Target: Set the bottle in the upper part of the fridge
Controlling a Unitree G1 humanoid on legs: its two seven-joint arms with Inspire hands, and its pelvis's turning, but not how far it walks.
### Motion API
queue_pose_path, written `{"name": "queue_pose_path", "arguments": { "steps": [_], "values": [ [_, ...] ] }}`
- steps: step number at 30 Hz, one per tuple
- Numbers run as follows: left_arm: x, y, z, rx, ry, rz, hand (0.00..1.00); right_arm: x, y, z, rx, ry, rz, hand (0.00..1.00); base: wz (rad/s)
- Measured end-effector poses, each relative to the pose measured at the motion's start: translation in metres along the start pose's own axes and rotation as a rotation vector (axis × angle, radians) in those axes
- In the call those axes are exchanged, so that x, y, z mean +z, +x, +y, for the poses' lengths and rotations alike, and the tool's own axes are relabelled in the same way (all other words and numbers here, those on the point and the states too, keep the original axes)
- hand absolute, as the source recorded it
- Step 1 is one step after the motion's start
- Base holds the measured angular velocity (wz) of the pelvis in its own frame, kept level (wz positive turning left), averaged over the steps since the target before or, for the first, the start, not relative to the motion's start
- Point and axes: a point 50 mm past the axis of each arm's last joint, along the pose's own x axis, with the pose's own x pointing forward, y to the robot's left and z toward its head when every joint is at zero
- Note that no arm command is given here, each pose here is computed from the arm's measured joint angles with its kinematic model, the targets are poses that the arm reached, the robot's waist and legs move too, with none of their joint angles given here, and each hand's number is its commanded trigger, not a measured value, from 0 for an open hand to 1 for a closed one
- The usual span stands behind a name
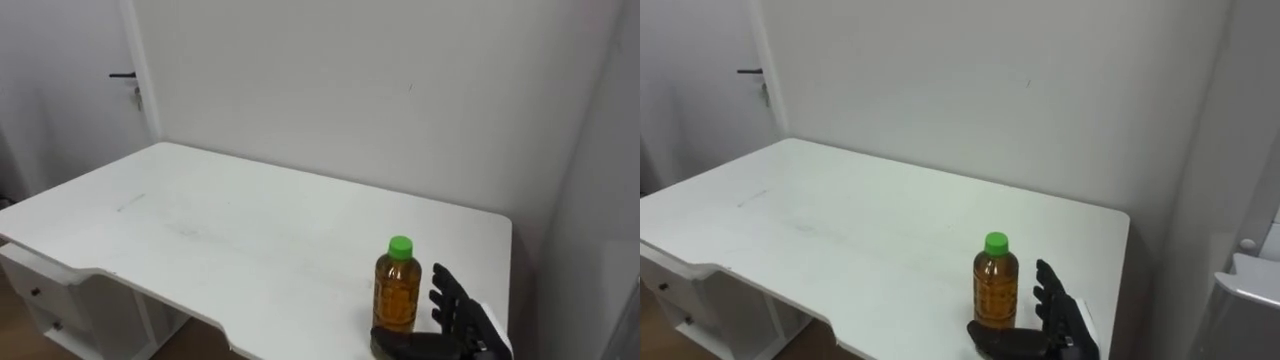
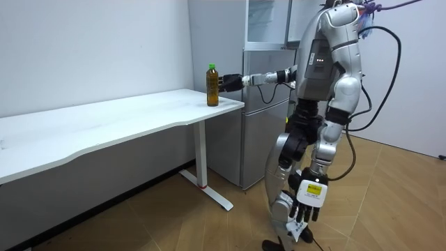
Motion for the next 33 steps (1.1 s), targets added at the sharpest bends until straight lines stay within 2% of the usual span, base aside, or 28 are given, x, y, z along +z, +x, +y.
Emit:
{"name": "queue_pose_path", "arguments": {
  "steps": [8,33],
  "values": [
    [-0.01,-0.003,0.002,0.007,-0.015,0.013,0.0,0.016,0.009,-0.008,-0.035,-0.005,-0.03,0.0,0.02],
    [-0.024,-0.005,0.003,0.012,-0.029,0.048,0.0,0.019,0.01,-0.018,-0.068,-0.033,-0.04,0.0,0.07]
  ]
}}
